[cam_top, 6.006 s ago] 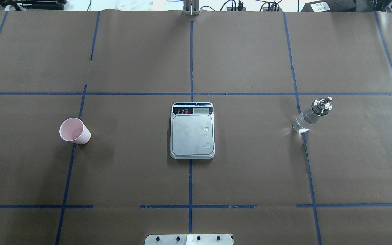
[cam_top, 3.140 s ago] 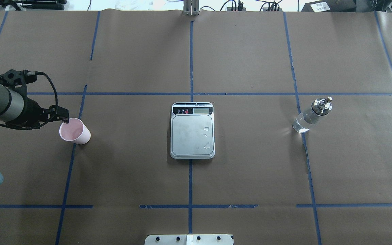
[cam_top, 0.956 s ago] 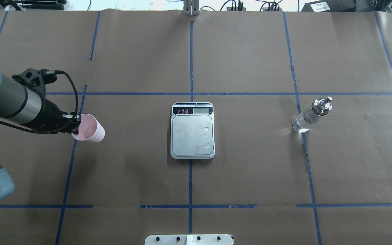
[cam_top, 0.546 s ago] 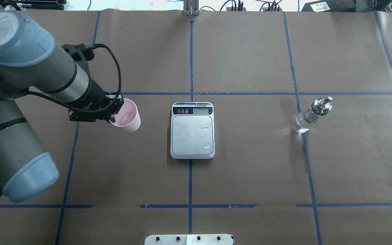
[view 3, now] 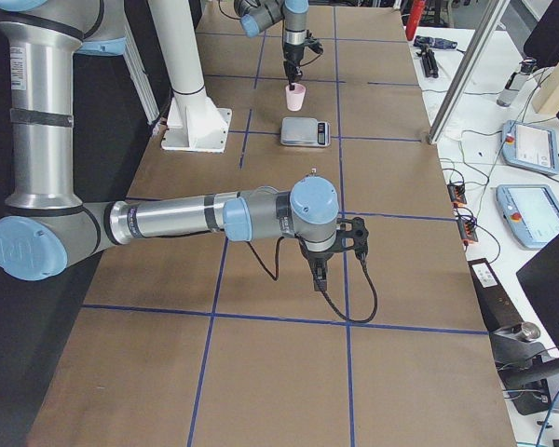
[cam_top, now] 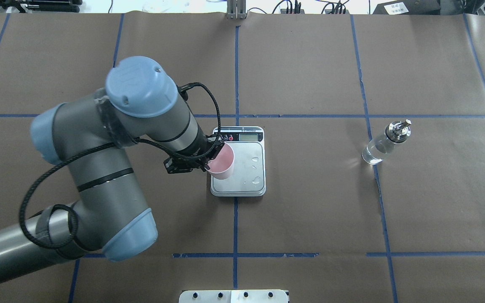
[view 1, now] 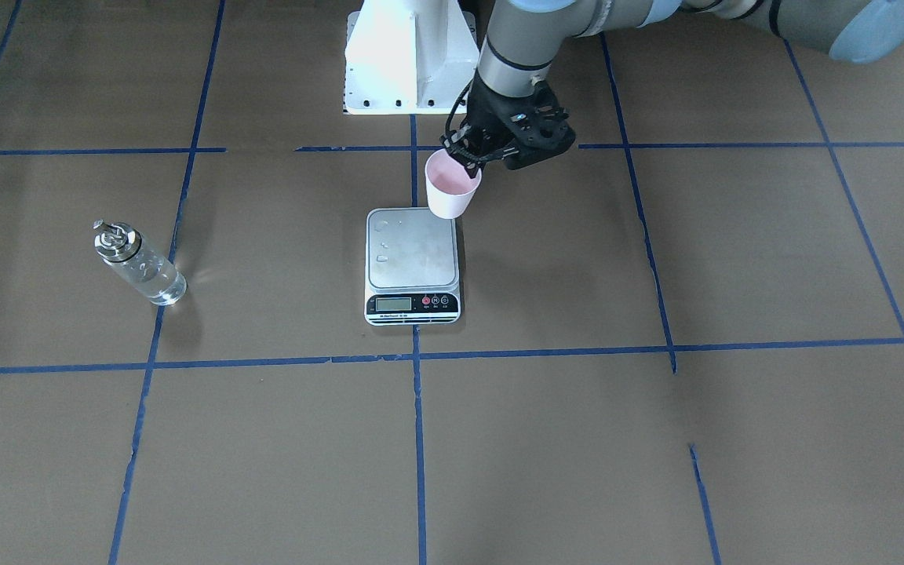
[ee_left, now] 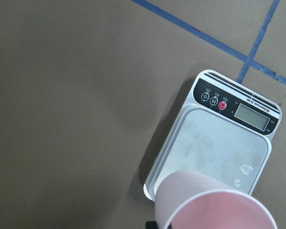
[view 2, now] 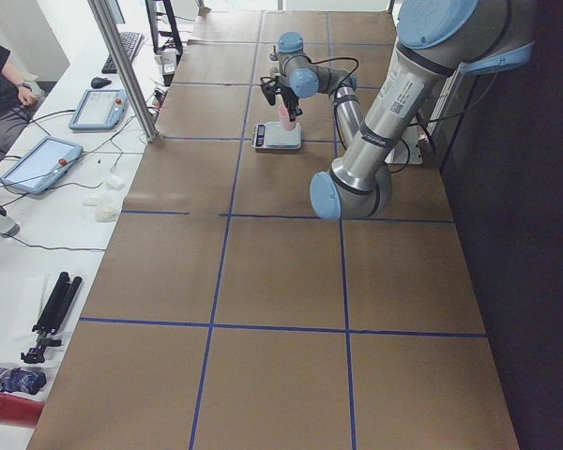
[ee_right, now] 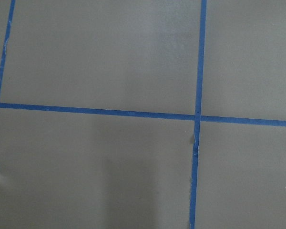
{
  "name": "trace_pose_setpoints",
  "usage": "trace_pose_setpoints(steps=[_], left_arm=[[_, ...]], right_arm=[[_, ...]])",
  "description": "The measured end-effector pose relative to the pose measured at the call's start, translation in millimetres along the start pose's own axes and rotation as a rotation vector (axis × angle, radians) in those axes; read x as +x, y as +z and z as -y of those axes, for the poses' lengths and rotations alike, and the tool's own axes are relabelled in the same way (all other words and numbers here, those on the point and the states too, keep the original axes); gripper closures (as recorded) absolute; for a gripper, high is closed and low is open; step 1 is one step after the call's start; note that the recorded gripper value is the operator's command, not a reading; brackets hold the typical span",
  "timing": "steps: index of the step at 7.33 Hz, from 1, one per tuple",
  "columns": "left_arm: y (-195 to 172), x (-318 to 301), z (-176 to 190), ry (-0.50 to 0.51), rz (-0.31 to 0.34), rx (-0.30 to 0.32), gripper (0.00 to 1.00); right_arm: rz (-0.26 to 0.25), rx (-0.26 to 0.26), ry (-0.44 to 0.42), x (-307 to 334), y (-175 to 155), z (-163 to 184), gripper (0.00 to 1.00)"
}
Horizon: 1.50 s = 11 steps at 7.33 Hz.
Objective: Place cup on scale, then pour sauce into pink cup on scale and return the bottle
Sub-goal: 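Carry the pink cup onto the scale and release it with the left gripper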
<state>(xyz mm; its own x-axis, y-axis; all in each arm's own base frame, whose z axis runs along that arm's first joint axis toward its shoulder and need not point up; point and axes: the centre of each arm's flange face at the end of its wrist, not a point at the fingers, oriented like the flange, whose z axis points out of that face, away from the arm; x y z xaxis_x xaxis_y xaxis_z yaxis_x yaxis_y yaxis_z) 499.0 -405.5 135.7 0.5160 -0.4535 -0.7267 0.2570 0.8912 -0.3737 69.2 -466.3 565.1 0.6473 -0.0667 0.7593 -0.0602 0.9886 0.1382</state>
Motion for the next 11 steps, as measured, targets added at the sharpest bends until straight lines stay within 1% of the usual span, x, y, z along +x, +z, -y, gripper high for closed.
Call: trace_pose_setpoints(steps=[2, 4, 11], left_arm=[[24, 25, -1, -0.014, 0.006, 0.007, 1.00], [35, 31, 3, -0.014, 0.007, 0.011, 1.00], [45, 31, 7, -0.010, 0.011, 0.013, 1.00]], right_arm=[[0.001, 0.006, -0.007, -4, -3, 1, 0.00], [0.002, 0.009, -0.011, -6, -5, 1, 0.00], [-0.001, 0.010, -0.011, -6, -5, 1, 0.00]])
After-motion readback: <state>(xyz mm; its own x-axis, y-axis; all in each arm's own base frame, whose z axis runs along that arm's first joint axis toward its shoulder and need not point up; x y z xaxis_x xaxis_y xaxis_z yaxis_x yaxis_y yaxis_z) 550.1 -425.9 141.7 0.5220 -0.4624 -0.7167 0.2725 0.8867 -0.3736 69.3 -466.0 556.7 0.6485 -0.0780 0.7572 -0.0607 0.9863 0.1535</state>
